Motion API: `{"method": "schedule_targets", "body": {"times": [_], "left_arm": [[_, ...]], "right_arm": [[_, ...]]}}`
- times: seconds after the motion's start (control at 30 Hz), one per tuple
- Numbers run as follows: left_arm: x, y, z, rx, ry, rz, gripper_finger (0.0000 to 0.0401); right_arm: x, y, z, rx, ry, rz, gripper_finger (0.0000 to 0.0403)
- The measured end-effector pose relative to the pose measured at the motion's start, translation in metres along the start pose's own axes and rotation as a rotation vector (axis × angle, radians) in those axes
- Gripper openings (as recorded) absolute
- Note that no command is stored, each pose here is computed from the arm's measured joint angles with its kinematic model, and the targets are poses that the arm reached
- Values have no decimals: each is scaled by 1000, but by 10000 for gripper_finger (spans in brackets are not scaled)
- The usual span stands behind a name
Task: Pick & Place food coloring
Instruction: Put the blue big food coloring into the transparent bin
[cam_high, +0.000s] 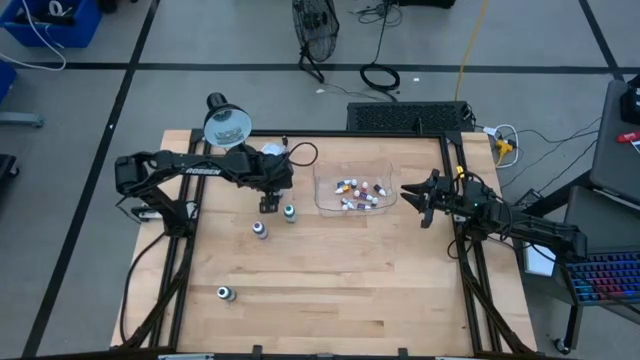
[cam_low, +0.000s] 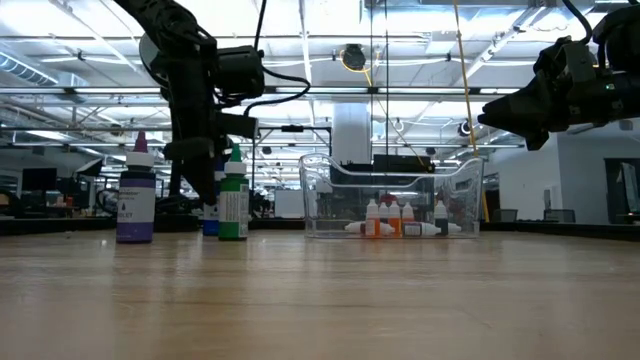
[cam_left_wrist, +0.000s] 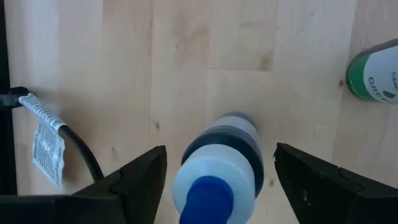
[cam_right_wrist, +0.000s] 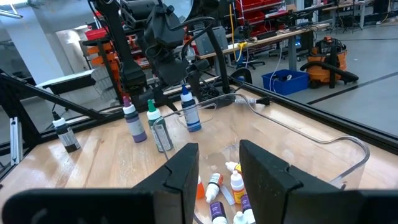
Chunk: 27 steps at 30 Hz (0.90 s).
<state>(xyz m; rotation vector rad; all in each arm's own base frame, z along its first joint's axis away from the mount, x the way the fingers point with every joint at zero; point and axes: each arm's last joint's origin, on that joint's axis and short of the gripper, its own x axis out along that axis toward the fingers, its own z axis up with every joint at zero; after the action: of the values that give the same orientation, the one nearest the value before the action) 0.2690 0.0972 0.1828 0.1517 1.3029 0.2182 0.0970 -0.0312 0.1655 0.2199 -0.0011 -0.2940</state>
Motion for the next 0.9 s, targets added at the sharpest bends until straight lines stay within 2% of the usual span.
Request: {"method": "schedule_targets", "body": {"times": [0.1, 0.33, 0.4, 0.63, 0.8, 0.9], "left_arm": [[0, 0, 0, 0, 0, 0, 269], [0, -1, 1, -7, -13, -28, 156], [0, -1, 1, -8, -18, -37, 138], [-9, -2, 5, -16, 17, 5, 137], [-50, -1, 33, 6, -27, 84, 137], [-85, 1, 54, 10, -79, 189, 136]], "right_arm": [[0, 0, 0, 0, 0, 0, 105], [0, 0, 0, 0, 0, 0, 105], [0, 0, 0, 0, 0, 0, 105], [0, 0, 0, 0, 0, 0, 105], [0, 0, 0, 0, 0, 0, 105], [0, 0, 0, 0, 0, 0, 105]]}}
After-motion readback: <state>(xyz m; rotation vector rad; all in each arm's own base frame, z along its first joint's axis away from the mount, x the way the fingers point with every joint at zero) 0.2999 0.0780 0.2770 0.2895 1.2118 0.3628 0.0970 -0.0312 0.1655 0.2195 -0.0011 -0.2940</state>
